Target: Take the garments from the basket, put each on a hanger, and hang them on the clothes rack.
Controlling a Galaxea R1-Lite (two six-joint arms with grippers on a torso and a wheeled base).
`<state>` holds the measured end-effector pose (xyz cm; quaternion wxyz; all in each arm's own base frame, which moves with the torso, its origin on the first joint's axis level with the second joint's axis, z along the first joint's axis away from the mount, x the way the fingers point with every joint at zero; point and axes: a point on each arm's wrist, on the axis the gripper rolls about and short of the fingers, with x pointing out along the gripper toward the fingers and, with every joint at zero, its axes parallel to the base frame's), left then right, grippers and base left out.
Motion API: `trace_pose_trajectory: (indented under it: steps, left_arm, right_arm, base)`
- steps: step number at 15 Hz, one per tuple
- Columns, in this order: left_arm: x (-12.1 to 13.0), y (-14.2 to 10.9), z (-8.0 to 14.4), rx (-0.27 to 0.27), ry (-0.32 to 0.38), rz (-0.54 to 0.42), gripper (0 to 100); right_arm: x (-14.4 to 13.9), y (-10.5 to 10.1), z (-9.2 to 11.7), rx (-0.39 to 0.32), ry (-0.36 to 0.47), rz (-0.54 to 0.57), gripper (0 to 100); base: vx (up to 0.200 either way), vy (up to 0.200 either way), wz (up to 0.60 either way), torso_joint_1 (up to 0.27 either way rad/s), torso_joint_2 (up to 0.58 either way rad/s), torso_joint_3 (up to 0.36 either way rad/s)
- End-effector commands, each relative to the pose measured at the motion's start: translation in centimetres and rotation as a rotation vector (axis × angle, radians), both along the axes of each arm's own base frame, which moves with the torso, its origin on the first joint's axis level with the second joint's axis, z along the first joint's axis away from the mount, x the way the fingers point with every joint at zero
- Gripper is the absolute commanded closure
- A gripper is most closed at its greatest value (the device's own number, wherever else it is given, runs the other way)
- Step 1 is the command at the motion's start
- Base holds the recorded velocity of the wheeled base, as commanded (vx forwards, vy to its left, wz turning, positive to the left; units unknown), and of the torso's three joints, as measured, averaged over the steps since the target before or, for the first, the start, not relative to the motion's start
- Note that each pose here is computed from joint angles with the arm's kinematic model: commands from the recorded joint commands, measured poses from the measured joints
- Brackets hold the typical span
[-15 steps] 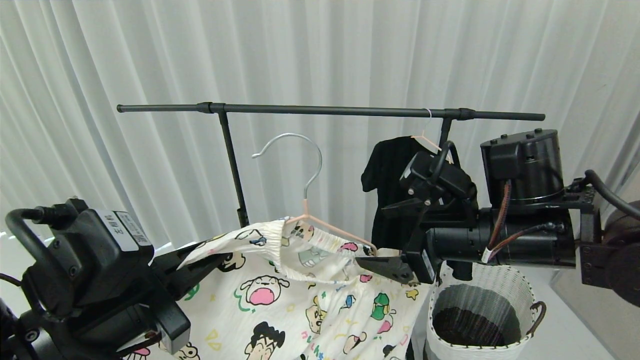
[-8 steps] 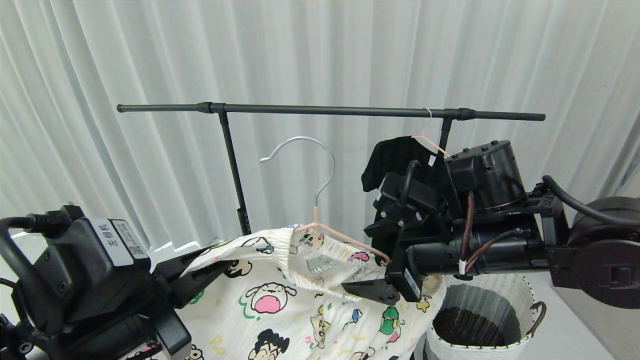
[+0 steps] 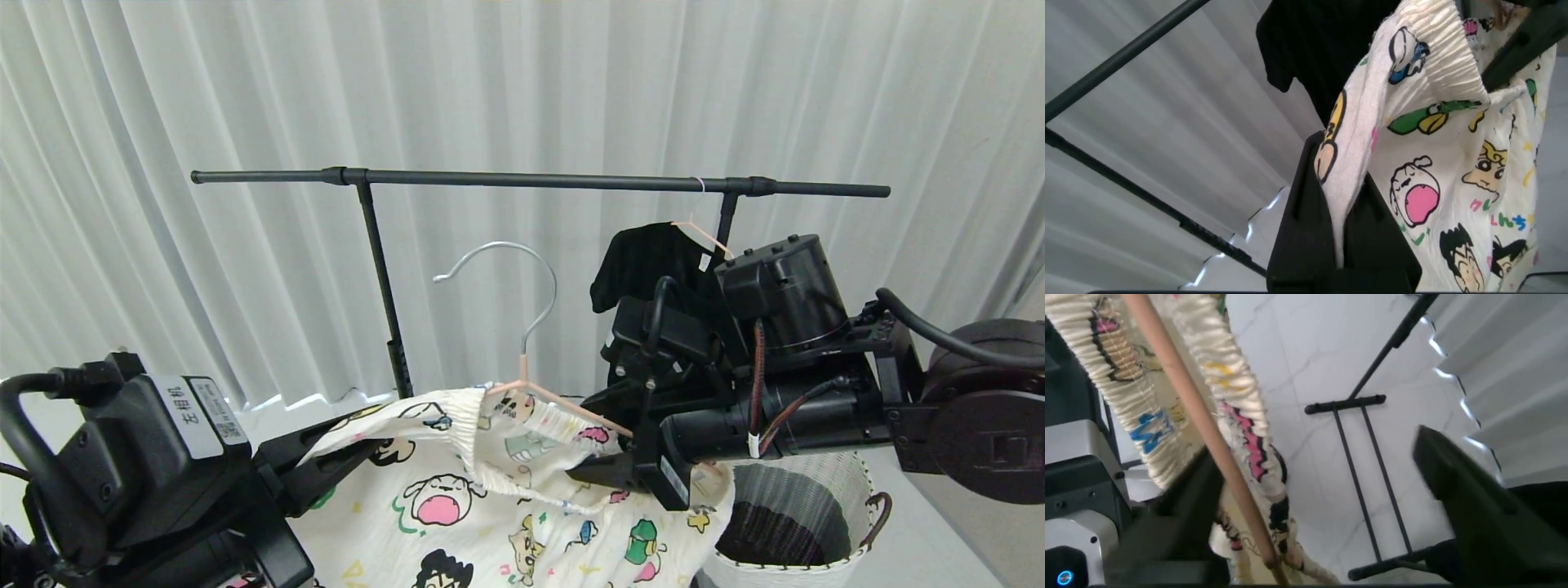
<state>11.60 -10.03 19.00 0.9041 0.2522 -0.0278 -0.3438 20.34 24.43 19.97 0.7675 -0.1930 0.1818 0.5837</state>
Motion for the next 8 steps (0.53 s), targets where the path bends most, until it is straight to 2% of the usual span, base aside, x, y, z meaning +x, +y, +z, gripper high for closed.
trace_pose_trajectory:
  steps: [1, 4, 6, 7, 8]
  left_arm:
    - [-0.1, -0.1, 0.0, 0.001, 0.0, -0.007, 100]
    - [-0.1, -0.1, -0.1, 0.003, 0.003, -0.01, 100]
    - [-0.3, 0.0, -0.6, 0.014, 0.015, -0.012, 100]
    - [-0.3, 0.0, -0.8, 0.019, 0.021, -0.012, 0]
    - [-0.3, 0.1, -0.9, 0.018, 0.026, -0.01, 0]
  right_arm:
    - [-0.2, 0.3, -0.2, -0.004, 0.005, 0.01, 100]
    - [-0.3, 0.6, -0.3, -0.006, -0.001, 0.012, 100]
    - [0.0, 0.2, -0.1, -0.009, -0.048, 0.019, 100]
    - [0.5, -0.2, 0.1, -0.016, -0.099, 0.028, 100]
    - [0.9, -0.8, 0.3, -0.027, -0.157, 0.039, 100]
  base:
    - [0.0, 0.0, 0.0, 0.0, 0.0, 0.0]
    - [0.0, 0.0, 0.0, 0.0, 0.0, 0.0]
    - [0.0, 0.0, 0.0, 0.0, 0.0, 0.0]
    - [0.0, 0.0, 0.0, 0.0, 0.0, 0.0]
    - [0.0, 0.0, 0.0, 0.0, 0.0, 0.0]
